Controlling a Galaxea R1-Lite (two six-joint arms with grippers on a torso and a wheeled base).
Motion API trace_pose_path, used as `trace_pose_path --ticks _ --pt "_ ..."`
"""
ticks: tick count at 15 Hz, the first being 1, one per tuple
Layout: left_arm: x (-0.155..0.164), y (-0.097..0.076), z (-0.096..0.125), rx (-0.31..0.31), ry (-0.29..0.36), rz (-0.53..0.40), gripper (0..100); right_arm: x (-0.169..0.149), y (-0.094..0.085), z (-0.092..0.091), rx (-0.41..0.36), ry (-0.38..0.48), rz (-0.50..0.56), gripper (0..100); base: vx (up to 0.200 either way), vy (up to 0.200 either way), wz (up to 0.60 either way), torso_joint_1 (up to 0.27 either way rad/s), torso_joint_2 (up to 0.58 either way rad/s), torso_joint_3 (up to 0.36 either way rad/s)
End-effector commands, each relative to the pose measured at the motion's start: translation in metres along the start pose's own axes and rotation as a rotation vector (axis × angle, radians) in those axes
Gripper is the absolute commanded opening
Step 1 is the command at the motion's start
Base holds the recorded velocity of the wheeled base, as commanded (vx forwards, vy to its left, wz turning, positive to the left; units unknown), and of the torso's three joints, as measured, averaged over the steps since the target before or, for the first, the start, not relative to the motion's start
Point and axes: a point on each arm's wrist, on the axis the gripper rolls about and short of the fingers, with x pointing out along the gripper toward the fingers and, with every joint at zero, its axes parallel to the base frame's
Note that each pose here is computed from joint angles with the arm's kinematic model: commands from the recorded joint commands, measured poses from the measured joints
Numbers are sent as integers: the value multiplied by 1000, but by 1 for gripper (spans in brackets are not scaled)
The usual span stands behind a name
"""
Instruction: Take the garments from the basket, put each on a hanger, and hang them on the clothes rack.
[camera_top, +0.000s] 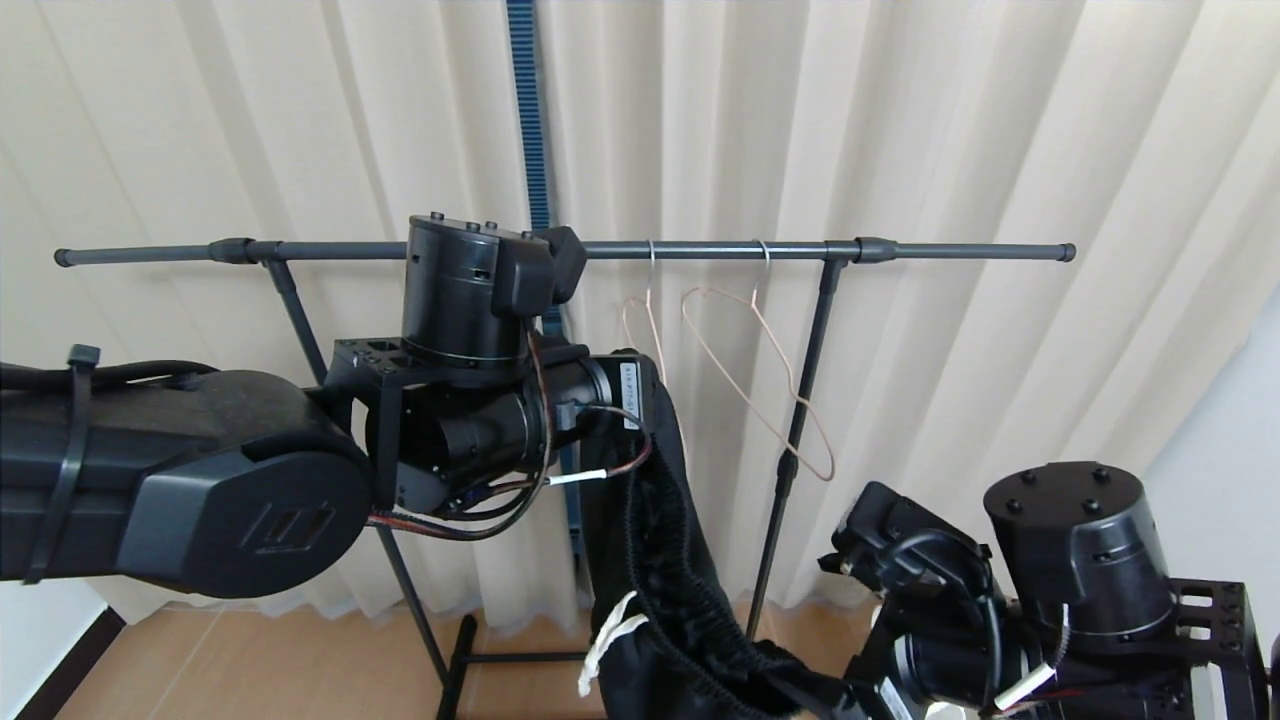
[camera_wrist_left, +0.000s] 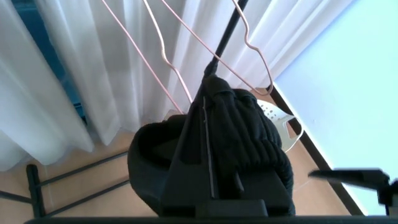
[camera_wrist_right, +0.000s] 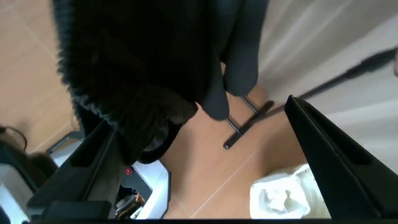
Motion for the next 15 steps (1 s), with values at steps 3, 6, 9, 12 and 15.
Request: trace_pose_path --ticks 3,6,9,12,15 --pt "5 -1 4 -2 -27 44 0 -8 4 -16 -73 -29 88 100 0 0 0 0 0 0" --pt "3 -4 2 10 -20 35 0 0 5 -8 -51 -81 107 100 0 0 0 0 0 0" --pt "3 -7 -3 19 -6 31 0 21 18 12 131 -147 95 100 0 0 0 0 0 0" --pt "2 -9 -5 22 0 25 0 42 23 17 212 -130 3 100 0 0 0 0 0 0" --pt "2 -11 -6 26 1 19 0 49 19 15 219 -118 -15 100 0 0 0 0 0 0"
